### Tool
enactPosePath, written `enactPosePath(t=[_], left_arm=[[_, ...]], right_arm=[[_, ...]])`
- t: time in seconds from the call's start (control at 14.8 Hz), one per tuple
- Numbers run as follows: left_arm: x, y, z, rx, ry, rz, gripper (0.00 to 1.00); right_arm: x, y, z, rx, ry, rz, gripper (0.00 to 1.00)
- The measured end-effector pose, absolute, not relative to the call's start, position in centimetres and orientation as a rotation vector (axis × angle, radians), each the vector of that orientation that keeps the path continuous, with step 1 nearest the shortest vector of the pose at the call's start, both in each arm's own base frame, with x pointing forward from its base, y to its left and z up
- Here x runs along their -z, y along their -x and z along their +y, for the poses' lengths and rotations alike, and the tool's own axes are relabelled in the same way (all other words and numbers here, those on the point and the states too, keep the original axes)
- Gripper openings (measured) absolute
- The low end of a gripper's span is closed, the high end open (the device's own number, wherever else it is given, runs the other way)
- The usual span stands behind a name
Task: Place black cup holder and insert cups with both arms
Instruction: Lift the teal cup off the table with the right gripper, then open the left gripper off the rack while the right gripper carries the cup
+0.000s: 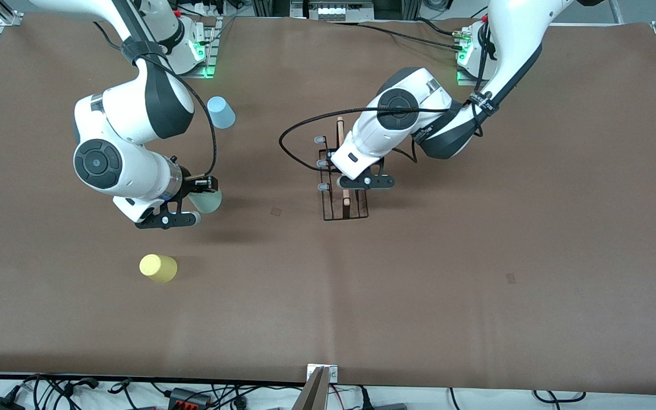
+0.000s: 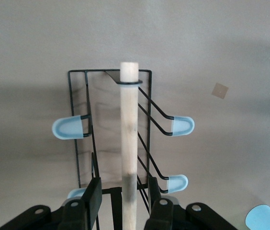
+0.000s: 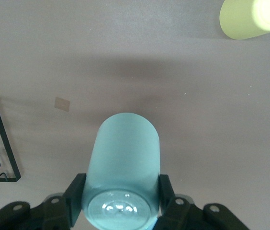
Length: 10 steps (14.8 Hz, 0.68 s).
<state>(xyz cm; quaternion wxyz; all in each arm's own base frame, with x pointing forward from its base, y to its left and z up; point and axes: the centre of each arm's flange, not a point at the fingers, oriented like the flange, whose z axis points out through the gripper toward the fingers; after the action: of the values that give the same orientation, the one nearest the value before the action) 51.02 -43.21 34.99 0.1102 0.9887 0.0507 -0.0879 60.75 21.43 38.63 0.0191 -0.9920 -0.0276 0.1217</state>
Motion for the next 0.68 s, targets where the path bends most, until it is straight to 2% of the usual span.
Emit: enactPosePath(t=[0.2,0.47,0.68], left_arm=[[-36.8,-52.5,-42.0,0.287,-2.929,0.175,0.54],[-39.6,-55.0,-38.6,0.317,-2.968,0.211,0.56],[-41.7,-56.8,-33.9,0.32,-3.002,0.174,0.56]], right_arm=[[-38.7,-60.2,22.4,-0.406,3.084,-0.091,0.66],[-39.9,-58.8,25.5,-0.414,3.1,-0.082,0.66],[-41.1,-56.4,28.8,-0.464,3.118,-0.101,0.66]])
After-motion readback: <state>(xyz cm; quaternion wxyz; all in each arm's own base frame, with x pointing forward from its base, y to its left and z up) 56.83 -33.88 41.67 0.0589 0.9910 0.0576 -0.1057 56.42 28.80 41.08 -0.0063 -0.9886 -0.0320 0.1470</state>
